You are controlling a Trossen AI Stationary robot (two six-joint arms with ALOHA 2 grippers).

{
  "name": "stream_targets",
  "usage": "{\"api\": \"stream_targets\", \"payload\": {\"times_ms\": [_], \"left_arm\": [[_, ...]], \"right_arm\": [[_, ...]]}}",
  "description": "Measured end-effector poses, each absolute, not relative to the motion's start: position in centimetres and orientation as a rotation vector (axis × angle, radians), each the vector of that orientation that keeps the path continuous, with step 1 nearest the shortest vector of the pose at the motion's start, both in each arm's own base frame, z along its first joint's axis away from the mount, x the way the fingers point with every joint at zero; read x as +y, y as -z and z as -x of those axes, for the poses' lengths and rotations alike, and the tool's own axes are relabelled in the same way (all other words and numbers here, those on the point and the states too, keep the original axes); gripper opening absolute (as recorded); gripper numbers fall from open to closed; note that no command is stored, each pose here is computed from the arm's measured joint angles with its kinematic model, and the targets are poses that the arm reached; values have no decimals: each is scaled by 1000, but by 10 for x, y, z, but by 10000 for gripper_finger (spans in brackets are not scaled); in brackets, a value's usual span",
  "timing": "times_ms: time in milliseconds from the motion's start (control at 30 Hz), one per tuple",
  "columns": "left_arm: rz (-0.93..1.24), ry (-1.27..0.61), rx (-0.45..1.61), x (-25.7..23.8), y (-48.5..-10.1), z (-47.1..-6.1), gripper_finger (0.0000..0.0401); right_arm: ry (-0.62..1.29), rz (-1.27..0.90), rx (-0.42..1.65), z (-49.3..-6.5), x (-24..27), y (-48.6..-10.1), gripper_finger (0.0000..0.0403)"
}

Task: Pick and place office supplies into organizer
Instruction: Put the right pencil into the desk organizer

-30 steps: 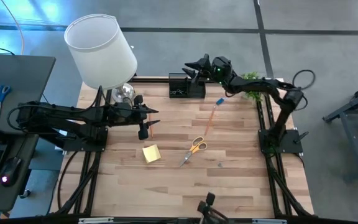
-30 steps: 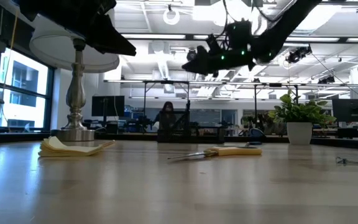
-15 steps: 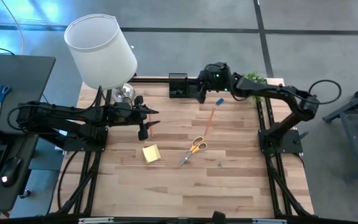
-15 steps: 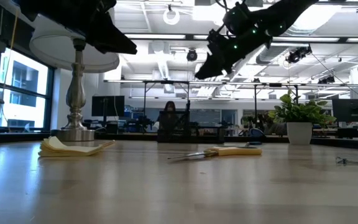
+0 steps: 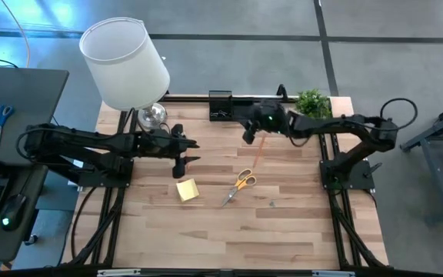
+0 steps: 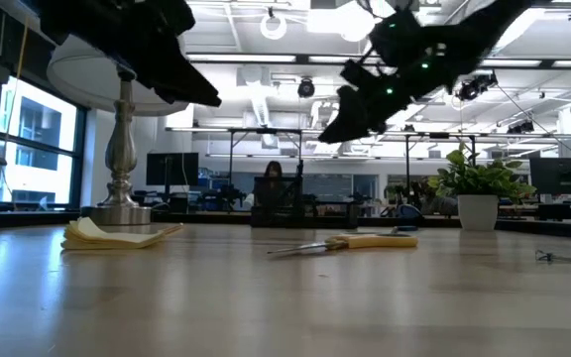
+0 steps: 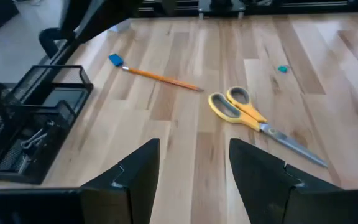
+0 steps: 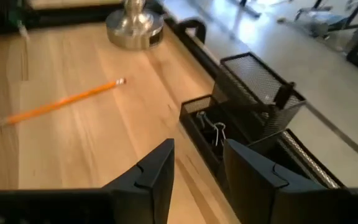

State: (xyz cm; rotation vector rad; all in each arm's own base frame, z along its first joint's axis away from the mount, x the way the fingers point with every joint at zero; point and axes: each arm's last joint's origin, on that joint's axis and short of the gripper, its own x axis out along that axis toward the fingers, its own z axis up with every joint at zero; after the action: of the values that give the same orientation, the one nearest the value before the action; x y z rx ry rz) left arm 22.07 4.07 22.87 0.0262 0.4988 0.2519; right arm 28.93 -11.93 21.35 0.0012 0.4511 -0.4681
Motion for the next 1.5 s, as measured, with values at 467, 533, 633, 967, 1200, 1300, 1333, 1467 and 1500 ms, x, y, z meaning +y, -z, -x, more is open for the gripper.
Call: {"api": "stream_targets", "payload": {"times_ms": [467,533,633,967,1200,1300,1333,1467,1500], "left_arm": [[-36,-276,429,42,-234,-224,184],[-36,-276,429,42,-234,-224,184],[-36,-276,434,42,-234,-224,184],[-62,-272,447,42,-233,-224,184],[-62,-272,456,42,-232,-223,184],[-61,-272,453,42,-233,-223,184],[-61,-272,452,42,-233,-223,184],[-47,-272,457,42,-232,-223,184],[-39,-273,464,42,-232,-223,184]], "right_arm": [[717,-180,411,-218,-84,-202,132],[766,-221,440,-211,-84,-189,133],[788,-315,451,-206,-86,-176,133],[791,-434,551,-216,-84,-160,133],[787,-450,718,-236,-77,-134,133],[801,-478,751,-241,-75,-125,133],[805,-486,759,-243,-75,-122,133],[823,-519,778,-246,-71,-116,133],[825,-532,780,-248,-69,-114,133]]}}
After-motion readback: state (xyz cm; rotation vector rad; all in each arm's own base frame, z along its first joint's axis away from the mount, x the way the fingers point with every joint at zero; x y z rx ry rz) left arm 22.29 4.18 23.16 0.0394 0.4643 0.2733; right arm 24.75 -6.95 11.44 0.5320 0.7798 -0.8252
